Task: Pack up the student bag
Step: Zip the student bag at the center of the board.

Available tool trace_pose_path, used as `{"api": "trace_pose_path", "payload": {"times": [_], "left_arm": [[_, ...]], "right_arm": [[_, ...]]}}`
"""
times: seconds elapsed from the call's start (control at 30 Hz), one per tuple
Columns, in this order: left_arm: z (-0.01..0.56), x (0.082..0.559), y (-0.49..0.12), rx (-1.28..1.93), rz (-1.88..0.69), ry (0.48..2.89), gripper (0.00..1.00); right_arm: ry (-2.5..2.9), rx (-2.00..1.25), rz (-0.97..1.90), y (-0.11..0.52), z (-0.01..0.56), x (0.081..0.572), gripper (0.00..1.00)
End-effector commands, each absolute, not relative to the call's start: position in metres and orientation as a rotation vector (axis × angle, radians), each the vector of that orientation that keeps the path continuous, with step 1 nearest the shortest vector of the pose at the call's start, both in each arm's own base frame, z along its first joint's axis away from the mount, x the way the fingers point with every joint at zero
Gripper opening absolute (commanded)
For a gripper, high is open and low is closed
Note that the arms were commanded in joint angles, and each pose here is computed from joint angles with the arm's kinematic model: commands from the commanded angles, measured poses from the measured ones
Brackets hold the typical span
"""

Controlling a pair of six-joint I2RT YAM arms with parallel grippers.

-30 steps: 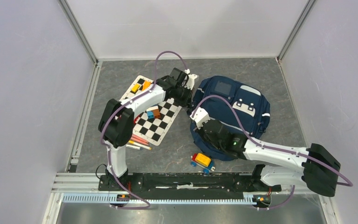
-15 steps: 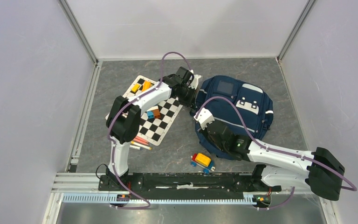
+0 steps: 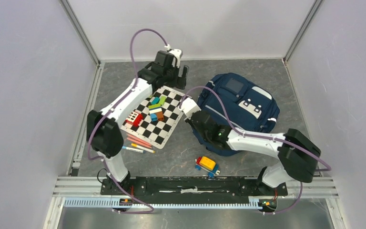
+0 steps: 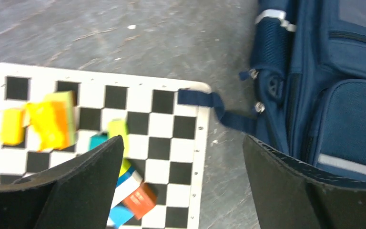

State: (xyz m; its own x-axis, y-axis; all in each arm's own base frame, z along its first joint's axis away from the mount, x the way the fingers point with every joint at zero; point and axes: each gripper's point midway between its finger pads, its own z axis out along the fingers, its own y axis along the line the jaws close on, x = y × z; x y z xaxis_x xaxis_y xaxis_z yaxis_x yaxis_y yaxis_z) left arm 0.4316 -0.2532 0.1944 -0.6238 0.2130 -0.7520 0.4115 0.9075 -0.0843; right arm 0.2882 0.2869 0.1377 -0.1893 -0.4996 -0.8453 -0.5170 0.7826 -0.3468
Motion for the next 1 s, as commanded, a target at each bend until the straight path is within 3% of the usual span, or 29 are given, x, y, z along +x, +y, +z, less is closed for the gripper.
{"api": "trace_pose_path", "payload": {"times": [0.0, 0.23, 0.3, 0.4, 0.43, 0.5, 0.77, 0.97], "left_arm": [[0.248, 0.423, -0.196, 0.271, -0.198, 2.156, 1.0], [0.268, 0.382, -0.13, 0.106, -0.168, 2.088, 1.0], [0.269, 0.373, -0.12, 0.115, -0.154, 2.066, 1.0], [0.266, 0.364, -0.112, 0.13, -0.135, 2.048, 1.0], [0.266, 0.362, -0.111, 0.129, -0.146, 2.041, 1.0], [0.265, 0.357, -0.122, 0.157, -0.228, 2.022, 1.0], [0.234, 0.32, -0.194, 0.258, -0.756, 2.032, 1.0], [0.191, 0.301, -0.217, 0.306, -0.881, 2.142, 1.0]], "right_arm": [[1.613, -0.529, 0.173, 0.336, 0.23, 0.33, 0.0], [1.59, -0.543, 0.184, 0.38, 0.247, 0.374, 0.03], [1.579, -0.596, 0.203, 0.392, 0.253, 0.378, 0.24], [1.556, -0.694, 0.2, 0.4, 0.268, 0.376, 0.69], [1.556, -0.706, 0.19, 0.397, 0.274, 0.375, 0.8], [1.578, -0.737, 0.169, 0.382, 0.279, 0.37, 0.9], [1.814, -0.765, 0.152, 0.268, 0.24, 0.324, 0.98], [1.982, -0.696, 0.153, 0.19, 0.19, 0.28, 0.98]]}}
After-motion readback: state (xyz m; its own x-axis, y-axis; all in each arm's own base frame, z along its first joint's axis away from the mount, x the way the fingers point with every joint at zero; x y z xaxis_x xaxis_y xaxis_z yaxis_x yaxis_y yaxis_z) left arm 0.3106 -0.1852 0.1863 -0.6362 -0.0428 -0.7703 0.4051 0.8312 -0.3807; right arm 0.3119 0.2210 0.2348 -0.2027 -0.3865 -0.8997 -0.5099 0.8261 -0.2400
